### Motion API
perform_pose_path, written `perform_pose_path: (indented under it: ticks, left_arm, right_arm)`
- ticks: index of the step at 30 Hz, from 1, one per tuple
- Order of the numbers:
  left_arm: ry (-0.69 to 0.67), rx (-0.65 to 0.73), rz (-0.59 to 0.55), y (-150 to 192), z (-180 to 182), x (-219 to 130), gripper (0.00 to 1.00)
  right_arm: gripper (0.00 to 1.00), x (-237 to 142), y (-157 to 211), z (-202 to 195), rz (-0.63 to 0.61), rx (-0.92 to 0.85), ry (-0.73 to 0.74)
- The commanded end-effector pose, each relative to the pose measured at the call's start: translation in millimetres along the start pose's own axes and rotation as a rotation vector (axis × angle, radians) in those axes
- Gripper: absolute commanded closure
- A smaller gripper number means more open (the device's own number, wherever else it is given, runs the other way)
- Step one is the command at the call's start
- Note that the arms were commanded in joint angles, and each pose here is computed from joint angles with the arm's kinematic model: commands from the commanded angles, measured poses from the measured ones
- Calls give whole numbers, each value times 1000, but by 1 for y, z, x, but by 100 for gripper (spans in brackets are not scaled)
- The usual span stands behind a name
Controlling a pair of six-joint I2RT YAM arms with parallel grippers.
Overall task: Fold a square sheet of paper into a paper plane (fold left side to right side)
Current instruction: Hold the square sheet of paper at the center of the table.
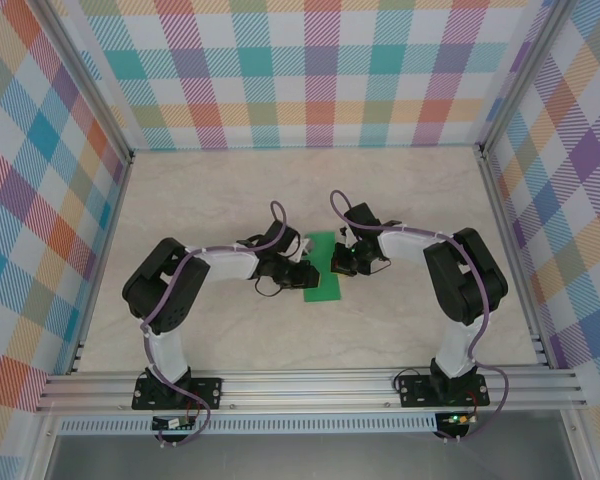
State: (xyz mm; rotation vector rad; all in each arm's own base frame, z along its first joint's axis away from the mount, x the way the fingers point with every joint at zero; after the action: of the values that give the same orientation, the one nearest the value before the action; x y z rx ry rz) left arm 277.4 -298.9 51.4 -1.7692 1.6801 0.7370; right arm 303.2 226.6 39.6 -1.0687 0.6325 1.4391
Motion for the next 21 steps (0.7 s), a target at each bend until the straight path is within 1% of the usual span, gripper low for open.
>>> perform_pose_path:
  ticks: [1, 7, 14, 18, 21]
  left_arm:
    - [-12, 9, 3, -1, 4, 5, 79]
    - [-74, -3, 18, 8, 22, 8, 80]
    - [-109, -16, 21, 14, 31, 9, 80]
    - [-117, -19, 26, 15, 33, 11, 80]
    - [-118, -18, 23, 14, 32, 10, 80]
  right_arm:
    - [100, 18, 43, -29, 173, 47, 126]
    - [98, 5, 24, -13, 106, 3, 78]
    - [95, -32, -4, 11, 1, -64, 47]
    - [96, -54, 2, 21, -44, -76, 18]
    - [98, -51, 22, 25, -19, -59, -36]
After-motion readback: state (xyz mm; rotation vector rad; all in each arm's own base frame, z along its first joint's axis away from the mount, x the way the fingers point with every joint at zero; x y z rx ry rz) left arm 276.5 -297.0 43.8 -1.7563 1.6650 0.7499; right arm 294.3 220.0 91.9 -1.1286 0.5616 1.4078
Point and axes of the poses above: each hand's point on the last joint's axis, 136 mm out from that joint toward the fingers, its own x axis out along the fingers, its own z axis along the line the jaws close on, y = z × x, the point moved 3 cm from there along -x, back along the fingers, and after that the axes turned 15 degrees about -x, right-handed, at the moved point
